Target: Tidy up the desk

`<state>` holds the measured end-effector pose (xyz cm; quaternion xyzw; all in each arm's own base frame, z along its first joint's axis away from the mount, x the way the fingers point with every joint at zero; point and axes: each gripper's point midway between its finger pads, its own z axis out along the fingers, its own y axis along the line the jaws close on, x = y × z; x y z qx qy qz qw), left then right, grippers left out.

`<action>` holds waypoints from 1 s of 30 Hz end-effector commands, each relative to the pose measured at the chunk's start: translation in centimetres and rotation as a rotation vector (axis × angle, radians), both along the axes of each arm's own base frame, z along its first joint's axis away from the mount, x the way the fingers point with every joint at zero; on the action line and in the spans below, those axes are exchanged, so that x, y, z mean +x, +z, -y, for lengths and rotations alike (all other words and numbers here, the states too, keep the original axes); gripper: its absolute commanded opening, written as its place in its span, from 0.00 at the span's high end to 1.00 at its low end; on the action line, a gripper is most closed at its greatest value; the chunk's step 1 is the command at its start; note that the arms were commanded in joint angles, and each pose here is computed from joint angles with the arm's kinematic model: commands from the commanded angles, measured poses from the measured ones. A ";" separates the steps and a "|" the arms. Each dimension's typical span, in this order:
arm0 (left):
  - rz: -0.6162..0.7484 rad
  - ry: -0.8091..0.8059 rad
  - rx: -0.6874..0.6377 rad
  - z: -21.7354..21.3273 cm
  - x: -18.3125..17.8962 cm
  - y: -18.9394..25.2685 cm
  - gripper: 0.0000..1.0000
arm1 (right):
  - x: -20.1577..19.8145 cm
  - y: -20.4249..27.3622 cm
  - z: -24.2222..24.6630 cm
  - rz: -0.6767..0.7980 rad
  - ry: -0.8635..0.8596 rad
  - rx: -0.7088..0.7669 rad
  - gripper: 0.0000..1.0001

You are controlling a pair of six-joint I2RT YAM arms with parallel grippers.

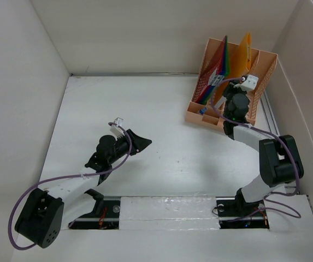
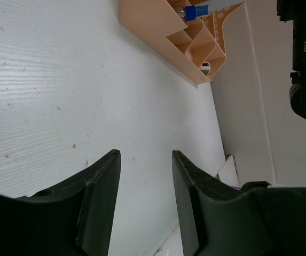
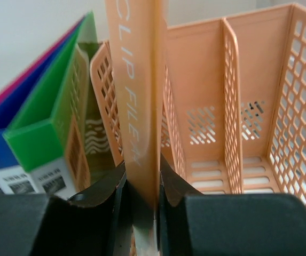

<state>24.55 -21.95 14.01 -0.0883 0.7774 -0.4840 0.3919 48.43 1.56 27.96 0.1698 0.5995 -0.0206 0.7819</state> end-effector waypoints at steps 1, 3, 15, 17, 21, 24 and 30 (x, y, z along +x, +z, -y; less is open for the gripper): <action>0.066 0.001 -0.018 0.2 0.8 2.0 0.62 | -0.1 1.3 -0.9 0.063 0.050 -0.002 1.00; 0.073 0.004 -0.024 0.2 0.9 2.2 0.62 | -0.3 -0.4 -1.1 0.018 0.063 0.014 1.00; 0.063 0.005 -0.022 0.1 0.8 2.1 0.61 | -1.8 -1.2 -1.3 -0.118 0.053 0.194 0.30; 0.068 0.010 -0.027 0.1 0.9 2.4 0.61 | -2.4 -0.6 -0.7 -0.114 0.025 0.228 0.12; 0.055 -0.006 -0.024 0.3 0.8 2.4 0.61 | -5.2 1.5 -0.9 -0.106 0.051 0.276 0.00; 0.063 -0.038 -0.033 0.7 0.5 2.8 0.61 | -7.5 2.7 -1.8 -0.095 0.120 0.298 0.00; 0.095 -0.069 -0.041 1.6 -0.2 4.0 0.60 | -12.2 3.3 -7.2 -0.094 0.471 0.286 0.00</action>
